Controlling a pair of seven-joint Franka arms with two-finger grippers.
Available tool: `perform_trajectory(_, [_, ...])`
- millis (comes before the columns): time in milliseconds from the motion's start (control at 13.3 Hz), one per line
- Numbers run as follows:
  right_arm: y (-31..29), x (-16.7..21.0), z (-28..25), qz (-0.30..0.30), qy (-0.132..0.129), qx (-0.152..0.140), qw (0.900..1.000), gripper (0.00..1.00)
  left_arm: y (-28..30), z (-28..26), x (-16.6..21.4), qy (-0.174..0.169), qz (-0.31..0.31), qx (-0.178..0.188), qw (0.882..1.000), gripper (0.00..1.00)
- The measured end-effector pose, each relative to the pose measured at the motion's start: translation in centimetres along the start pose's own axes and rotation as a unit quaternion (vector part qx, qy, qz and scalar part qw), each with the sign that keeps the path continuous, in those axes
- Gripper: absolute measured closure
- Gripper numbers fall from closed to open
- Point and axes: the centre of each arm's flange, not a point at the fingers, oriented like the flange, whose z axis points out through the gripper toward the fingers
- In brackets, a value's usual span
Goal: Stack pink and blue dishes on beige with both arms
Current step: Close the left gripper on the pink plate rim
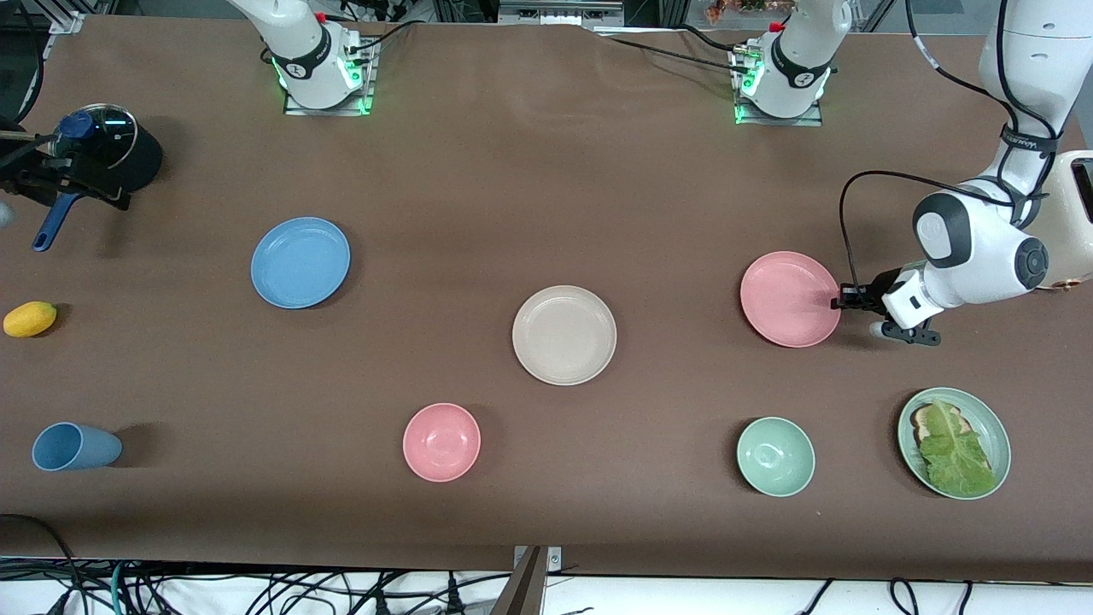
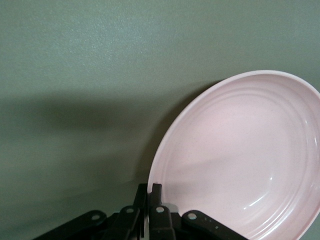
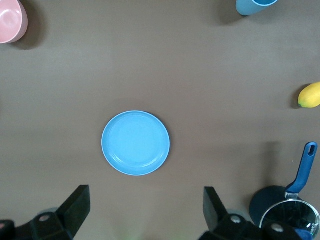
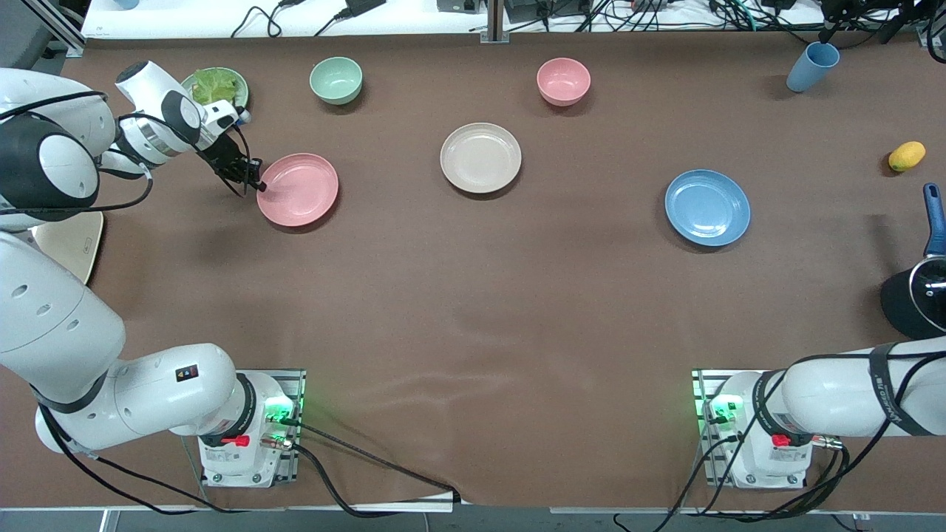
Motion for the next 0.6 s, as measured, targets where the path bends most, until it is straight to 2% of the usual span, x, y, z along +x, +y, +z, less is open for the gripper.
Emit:
perform_trajectory(225, [0.0,0.0,0.0,0.0,0.0,0.0,1.0,0.0,0.7,-0.9,0.1,-0.011,0.005,-0.008,1.0,0.95])
perform_trajectory(599, [0.0,0.0,0.0,0.0,0.0,0.0,1.0,0.0,2.9,-6.7,0.9,-0.024,0.017,-0.022,0.999,0.95])
